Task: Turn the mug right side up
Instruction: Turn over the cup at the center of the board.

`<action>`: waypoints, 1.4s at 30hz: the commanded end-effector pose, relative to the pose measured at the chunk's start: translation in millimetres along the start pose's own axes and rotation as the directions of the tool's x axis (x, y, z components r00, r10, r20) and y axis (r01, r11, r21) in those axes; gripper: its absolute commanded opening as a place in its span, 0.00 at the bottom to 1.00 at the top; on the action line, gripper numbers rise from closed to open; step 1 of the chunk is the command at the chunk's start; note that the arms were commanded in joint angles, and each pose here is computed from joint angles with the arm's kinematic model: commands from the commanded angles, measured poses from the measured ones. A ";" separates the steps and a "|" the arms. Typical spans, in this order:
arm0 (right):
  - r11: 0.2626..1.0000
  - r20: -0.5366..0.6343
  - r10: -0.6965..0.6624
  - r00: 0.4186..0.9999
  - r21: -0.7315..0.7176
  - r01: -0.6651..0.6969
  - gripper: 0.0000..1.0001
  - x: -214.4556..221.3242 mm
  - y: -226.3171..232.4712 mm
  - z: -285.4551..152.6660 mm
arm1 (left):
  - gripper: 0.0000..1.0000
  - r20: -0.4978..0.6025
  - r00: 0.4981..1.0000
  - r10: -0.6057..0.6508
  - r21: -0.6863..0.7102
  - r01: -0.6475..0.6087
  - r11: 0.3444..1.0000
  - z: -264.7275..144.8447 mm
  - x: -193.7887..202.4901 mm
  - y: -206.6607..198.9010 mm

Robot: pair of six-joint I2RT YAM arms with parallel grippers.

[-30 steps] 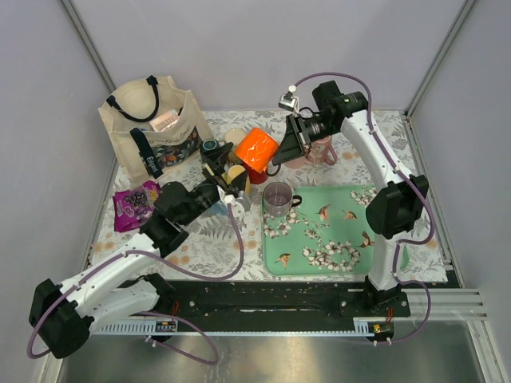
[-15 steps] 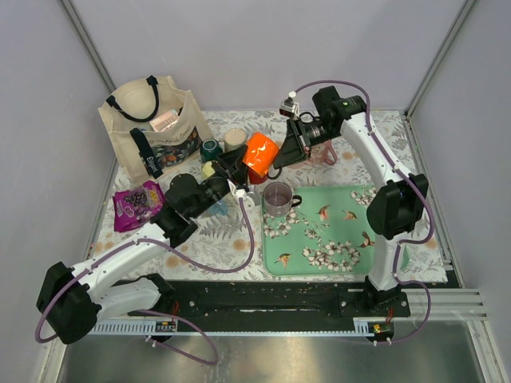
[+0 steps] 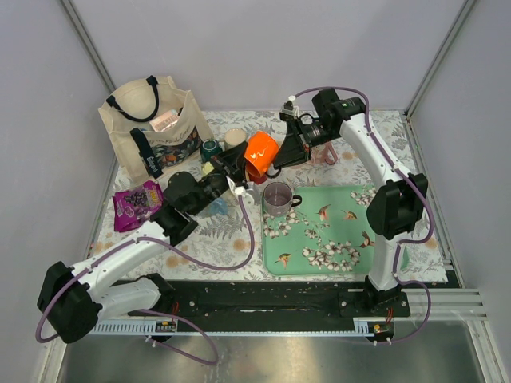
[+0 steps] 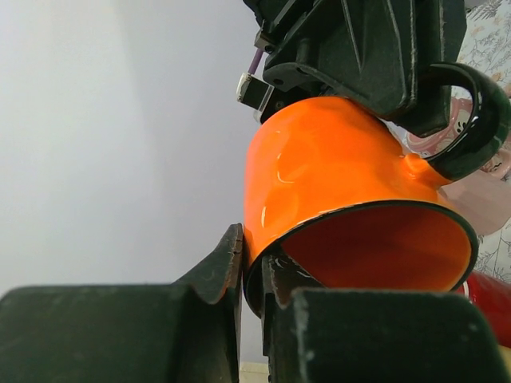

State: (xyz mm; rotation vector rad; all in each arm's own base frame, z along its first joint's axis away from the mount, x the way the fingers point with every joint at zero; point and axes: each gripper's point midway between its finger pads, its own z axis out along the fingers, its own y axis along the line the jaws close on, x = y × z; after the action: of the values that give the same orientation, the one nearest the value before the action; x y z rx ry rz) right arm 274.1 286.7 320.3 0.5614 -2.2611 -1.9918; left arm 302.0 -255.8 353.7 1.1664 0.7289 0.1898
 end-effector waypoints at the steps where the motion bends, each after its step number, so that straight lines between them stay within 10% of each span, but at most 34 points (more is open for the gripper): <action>1: 0.961 0.008 -0.263 0.965 -0.081 0.263 0.00 1.4 38.9 3.2 | 0.00 0.049 0.993 -0.104 0.062 0.101 0.993 0.7 -18.0 -6.5; 14: 0.954 0.015 -0.288 0.958 -0.079 0.288 0.03 2.3 45.2 2.1 | 0.00 0.037 0.992 -0.124 0.099 0.120 0.988 -25.3 -23.2 -9.0; 22: 0.921 0.072 -0.389 0.918 0.030 0.388 0.56 -11.9 51.1 -9.9 | 0.00 -0.109 0.961 -0.254 0.140 0.268 0.953 -31.2 -17.6 0.1; 24: 0.856 0.069 -0.506 0.860 0.164 0.490 0.61 -16.7 48.3 -20.3 | 0.00 -0.181 0.927 -0.328 0.155 0.356 0.922 -35.8 -15.4 -1.1; 30: 0.355 -0.173 -0.861 0.478 0.469 0.809 0.70 -24.8 30.7 -54.8 | 0.00 -0.383 0.752 -0.535 0.159 0.625 0.764 -53.6 -17.4 -14.9; 37: -0.321 -0.448 -0.886 -0.118 0.412 0.853 0.83 20.5 36.9 -40.4 | 0.00 -0.609 0.537 -0.584 0.186 0.812 0.553 -57.1 -25.4 -41.3; 42: -0.371 -0.542 -0.823 -0.170 0.287 0.883 0.77 46.3 17.9 -10.9 | 0.00 -0.655 0.481 -0.583 0.197 0.854 0.483 -46.1 -32.4 -44.8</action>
State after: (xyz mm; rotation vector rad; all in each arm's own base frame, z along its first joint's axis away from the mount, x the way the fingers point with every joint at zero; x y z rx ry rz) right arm 201.9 254.1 335.8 3.1317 -2.4319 -1.1780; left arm 247.9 -244.0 287.3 1.2406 1.8196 -0.4048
